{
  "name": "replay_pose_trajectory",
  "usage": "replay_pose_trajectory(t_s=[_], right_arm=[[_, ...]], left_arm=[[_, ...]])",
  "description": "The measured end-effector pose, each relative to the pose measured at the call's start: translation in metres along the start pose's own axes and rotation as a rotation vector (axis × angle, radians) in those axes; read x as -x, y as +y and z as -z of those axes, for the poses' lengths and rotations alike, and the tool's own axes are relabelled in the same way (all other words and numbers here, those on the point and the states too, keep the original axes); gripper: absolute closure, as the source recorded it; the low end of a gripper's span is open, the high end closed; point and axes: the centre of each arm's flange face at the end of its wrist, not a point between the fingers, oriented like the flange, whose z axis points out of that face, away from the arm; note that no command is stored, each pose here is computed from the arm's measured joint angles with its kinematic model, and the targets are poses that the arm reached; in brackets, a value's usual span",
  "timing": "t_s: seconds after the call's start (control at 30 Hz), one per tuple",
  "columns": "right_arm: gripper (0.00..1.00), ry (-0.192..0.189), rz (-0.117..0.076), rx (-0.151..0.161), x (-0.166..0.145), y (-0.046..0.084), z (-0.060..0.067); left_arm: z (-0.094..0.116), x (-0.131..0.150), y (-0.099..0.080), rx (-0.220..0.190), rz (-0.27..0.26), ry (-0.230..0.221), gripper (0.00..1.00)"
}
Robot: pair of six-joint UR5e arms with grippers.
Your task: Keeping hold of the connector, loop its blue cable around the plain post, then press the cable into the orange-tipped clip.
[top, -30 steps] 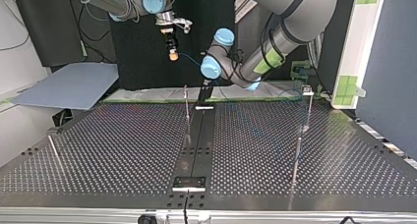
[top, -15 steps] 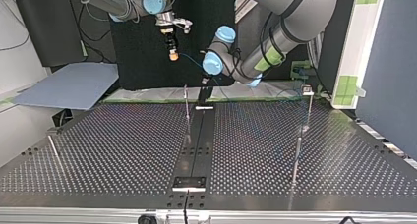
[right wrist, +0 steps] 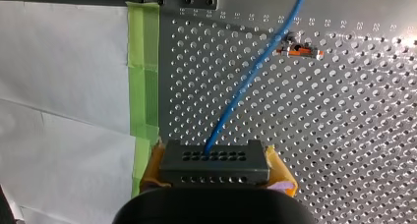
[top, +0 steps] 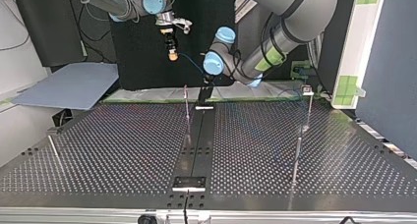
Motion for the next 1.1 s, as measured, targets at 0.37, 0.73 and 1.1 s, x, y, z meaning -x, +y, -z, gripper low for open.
replay_pose_trajectory(t_s=[0.37, 0.73, 1.1], right_arm=[[1.00, -0.002, 0.000, 0.006, 0.000, 0.001, 0.000], [1.00, 0.004, -0.013, 0.042, -0.002, 0.017, -0.010], [1.00, 0.006, -0.018, 0.075, -0.006, 0.036, -0.022]], left_arm=[[0.001, 0.000, -0.005, -0.010, -0.042, -0.003, 1.00], [-0.002, 0.005, -0.015, 0.025, -0.031, -0.079, 1.00], [0.002, -0.005, -0.021, 0.071, -0.020, -0.139, 1.00]])
